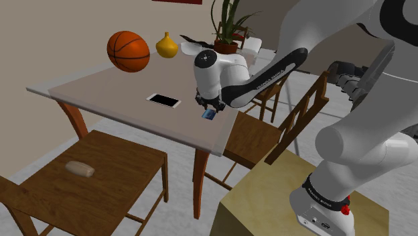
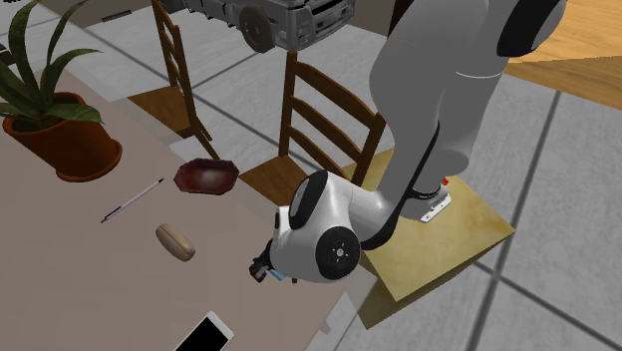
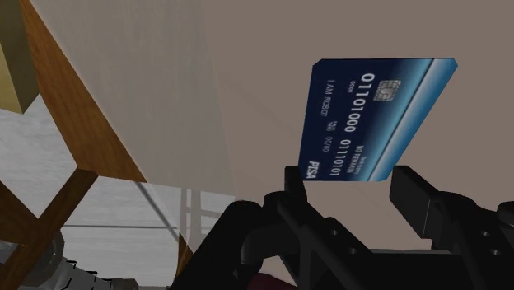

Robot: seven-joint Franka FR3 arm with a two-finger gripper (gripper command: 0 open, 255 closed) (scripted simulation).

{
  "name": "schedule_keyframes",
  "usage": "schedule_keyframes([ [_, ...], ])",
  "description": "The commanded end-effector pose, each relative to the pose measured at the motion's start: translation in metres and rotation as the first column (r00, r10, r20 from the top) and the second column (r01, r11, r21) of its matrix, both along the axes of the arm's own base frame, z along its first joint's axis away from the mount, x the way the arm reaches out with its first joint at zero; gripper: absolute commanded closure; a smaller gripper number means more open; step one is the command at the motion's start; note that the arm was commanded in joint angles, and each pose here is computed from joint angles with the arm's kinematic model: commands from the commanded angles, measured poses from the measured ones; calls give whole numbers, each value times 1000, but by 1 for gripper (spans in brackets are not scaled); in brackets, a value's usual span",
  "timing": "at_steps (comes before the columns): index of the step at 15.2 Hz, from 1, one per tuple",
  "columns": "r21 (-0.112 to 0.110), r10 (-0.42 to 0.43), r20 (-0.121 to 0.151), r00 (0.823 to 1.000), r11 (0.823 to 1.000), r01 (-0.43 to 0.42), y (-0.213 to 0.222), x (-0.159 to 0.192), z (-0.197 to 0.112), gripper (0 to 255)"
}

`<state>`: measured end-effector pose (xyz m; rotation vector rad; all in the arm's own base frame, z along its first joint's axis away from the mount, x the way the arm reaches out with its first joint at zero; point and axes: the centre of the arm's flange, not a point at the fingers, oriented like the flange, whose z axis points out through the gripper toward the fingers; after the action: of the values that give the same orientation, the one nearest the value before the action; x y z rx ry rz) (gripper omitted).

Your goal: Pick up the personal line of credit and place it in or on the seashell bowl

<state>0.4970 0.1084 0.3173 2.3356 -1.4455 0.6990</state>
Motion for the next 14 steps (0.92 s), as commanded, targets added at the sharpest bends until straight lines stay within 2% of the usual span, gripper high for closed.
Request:
schedule_keyframes([
  [1, 0, 0, 0, 1000, 1000, 0, 0, 0, 0, 255],
  [7, 0, 0, 0, 1000, 1000, 0, 0, 0, 0, 255],
  [14, 0, 0, 0, 1000, 1000, 0, 0, 0, 37, 255],
])
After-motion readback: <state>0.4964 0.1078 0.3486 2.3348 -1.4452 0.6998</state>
